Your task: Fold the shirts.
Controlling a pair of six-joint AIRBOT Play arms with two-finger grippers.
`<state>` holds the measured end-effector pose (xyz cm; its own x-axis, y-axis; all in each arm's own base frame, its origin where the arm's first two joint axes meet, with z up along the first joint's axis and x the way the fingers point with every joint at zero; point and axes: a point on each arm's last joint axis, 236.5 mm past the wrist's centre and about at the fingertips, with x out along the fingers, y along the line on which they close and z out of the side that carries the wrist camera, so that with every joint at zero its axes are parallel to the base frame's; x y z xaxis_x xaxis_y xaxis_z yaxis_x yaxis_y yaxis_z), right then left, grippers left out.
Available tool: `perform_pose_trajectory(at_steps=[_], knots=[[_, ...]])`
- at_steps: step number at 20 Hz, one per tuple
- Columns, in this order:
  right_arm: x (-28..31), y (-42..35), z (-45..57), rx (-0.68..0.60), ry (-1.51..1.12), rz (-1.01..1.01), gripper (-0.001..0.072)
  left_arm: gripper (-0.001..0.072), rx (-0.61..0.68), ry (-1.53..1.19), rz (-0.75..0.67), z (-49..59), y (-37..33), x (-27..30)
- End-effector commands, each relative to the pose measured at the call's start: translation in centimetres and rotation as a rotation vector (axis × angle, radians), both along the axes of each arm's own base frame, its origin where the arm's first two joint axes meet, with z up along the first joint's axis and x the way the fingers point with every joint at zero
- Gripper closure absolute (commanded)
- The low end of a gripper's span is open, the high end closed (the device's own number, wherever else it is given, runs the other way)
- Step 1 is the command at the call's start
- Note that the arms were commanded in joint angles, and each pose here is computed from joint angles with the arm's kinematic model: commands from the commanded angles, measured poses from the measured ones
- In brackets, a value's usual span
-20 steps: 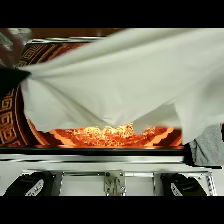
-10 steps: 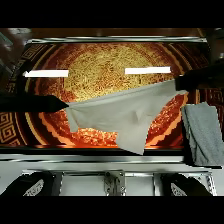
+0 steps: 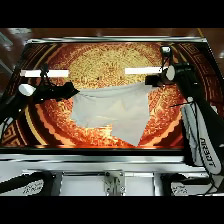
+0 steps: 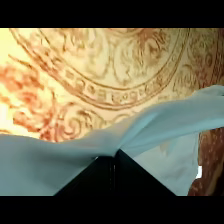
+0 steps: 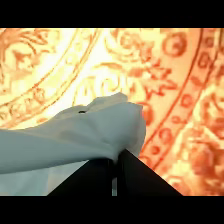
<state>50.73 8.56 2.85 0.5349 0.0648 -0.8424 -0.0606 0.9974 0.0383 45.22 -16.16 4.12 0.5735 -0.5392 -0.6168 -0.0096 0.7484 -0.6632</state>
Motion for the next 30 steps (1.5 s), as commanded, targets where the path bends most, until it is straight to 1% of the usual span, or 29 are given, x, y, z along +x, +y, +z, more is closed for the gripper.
perform_pose_trajectory(at_steps=[1,2,3,4,5,6,7,8,9,10,11,12,14,16,17,18,20,22,27,30], knots=[[1.7,3.2,-4.5,0.184,0.040,-0.073,0.0592,0.0672,-0.022,0.010,0.103,-3.9,0.3,3.1],[1.6,3.9,-5.3,0.216,0.060,-0.082,0.0295,0.0615,-0.027,0.046,0.102,-5.2,0.2,2.9],[1.7,4.4,-5.4,0.241,0.060,-0.075,0.0076,0.0398,-0.045,0.088,0.105,-5.9,0.1,2.5],[1.6,4.7,-5.0,0.236,0.056,-0.037,0.0076,0.0111,-0.055,0.115,0.093,-6.2,0.2,2.0],[1.2,4.2,-4.1,0.202,0.047,0.010,0.0076,0.0049,-0.068,0.144,0.074,-6.1,0.7,1.4],[0.7,3.0,-2.9,0.158,0.043,0.053,0.0076,0.0050,-0.093,0.185,0.042,-5.4,1.7,0.7],[-0.3,1.3,-1.7,0.110,0.056,0.086,0.0076,0.0080,-0.123,0.229,0.006,-4.5,2.8,-0.2],[-1.7,-1.2,-0.8,0.056,0.090,0.106,0.0076,0.0280,-0.146,0.278,-0.039,-3.7,3.8,-1.5],[-3.6,-4.0,-0.5,0.018,0.156,0.096,0.0077,0.0392,-0.139,0.330,-0.098,-3.2,4.8,-3.5],[-5.5,-6.2,-0.8,0.020,0.233,0.070,0.0077,0.0391,-0.112,0.380,-0.143,-3.3,5.3,-5.6],[-7.6,-8.0,-1.5,0.058,0.326,0.037,0.0077,0.0389,-0.078,0.423,-0.180,-3.7,5.2,-7.4],[-9.3,-9.0,-2.4,0.120,0.397,0.005,0.0077,0.0366,-0.055,0.447,-0.218,-4.0,4.3,-9.2],[-12.1,-8.9,-4.5,0.280,0.499,-0.054,0.0077,-0.0013,-0.069,0.516,-0.250,-5.4,1.1,-12.3],[-13.6,-7.0,-5.9,0.445,0.536,-0.055,0.0077,-0.0011,-0.090,0.557,-0.295,-7.7,-3.4,-14.9],[-13.8,-6.0,-6.2,0.507,0.539,-0.056,0.0077,-0.0011,-0.095,0.552,-0.299,-8.8,-5.5,-15.6],[-13.9,-5.3,-6.4,0.538,0.540,-0.055,0.0076,-0.0011,-0.095,0.535,-0.290,-9.8,-7.4,-15.9],[-14.1,-4.7,-6.5,0.533,0.543,-0.021,0.0077,-0.0011,-0.088,0.524,-0.251,-11.3,-9.7,-15.6],[-14.1,-4.4,-6.5,0.528,0.537,-0.003,0.0077,-0.0011,-0.083,0.537,-0.198,-12.6,-10.5,-15.2],[-13.5,-4.7,-6.7,0.514,0.511,-0.002,0.0077,-0.0009,-0.084,0.571,-0.206,-13.1,-10.2,-15.7],[-13.3,-4.7,-6.7,0.510,0.502,-0.001,0.0077,-0.0005,-0.061,0.577,-0.213,-13.7,-10.0,-16.3]])
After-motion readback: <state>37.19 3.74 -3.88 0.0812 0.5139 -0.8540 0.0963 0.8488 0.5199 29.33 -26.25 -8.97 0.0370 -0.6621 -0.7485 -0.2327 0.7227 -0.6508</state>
